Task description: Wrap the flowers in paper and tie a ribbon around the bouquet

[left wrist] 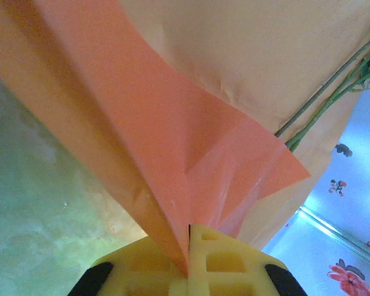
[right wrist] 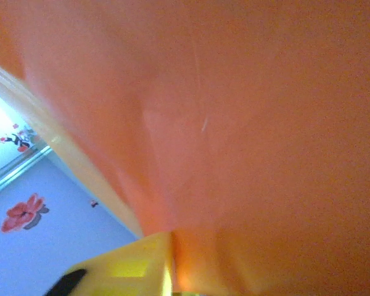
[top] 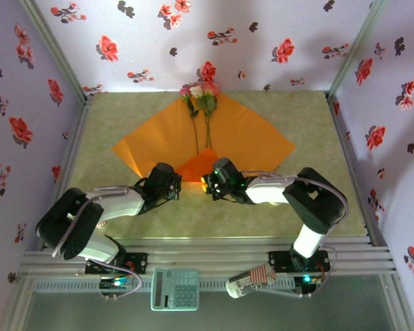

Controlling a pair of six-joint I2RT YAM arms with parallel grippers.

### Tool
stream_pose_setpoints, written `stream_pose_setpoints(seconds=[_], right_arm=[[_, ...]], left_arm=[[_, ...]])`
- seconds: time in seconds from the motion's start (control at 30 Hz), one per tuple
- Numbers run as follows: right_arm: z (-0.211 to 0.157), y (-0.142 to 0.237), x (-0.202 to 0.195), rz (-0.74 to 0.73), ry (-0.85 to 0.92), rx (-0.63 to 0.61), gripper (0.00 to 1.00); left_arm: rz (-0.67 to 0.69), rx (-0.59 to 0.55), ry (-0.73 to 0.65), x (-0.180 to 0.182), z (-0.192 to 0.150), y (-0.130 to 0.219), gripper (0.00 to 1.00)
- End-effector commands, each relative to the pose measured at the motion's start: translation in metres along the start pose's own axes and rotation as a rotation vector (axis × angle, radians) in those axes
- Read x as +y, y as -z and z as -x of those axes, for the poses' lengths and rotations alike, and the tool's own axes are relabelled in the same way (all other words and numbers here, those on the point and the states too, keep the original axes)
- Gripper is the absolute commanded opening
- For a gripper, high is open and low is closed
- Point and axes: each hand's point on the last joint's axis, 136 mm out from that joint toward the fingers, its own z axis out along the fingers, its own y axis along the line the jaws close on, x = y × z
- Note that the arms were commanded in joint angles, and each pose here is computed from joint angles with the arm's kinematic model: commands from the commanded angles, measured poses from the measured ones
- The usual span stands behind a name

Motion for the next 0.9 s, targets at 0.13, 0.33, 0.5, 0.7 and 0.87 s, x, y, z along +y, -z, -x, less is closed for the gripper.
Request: stream_pose_setpoints(seconds=[0.13,0.33,0.5,0.7,0.87], right_arm=[[0.031,0.019,-0.014,-0.042,0.052,-0.133,0.1],[0.051,0.032,-0.024,-0.08,0.088,-0.173,0.37],[0.068,0.041,-0.032,-0.104,0.102,-0.216,0.0],[0.081,0.058,-0.04,-0.153,0.13,-0.264,0.33],[0.093,0.068,-0.05,-0.171,0.127,-0.292,0.06]], left_arm=[[-0.002,0.001,-0.014,-0.002,0.001,0.003,0.0],[0.001,-0.002,-0.013,-0.001,0.001,0.003,0.0],[-0.002,-0.001,-0.012,-0.003,0.001,0.003,0.0],[0.003,-0.003,-0.014,-0.002,0.001,0.003,0.0],[0.002,-0.003,-0.017,-0.003,0.001,0.003,0.0]])
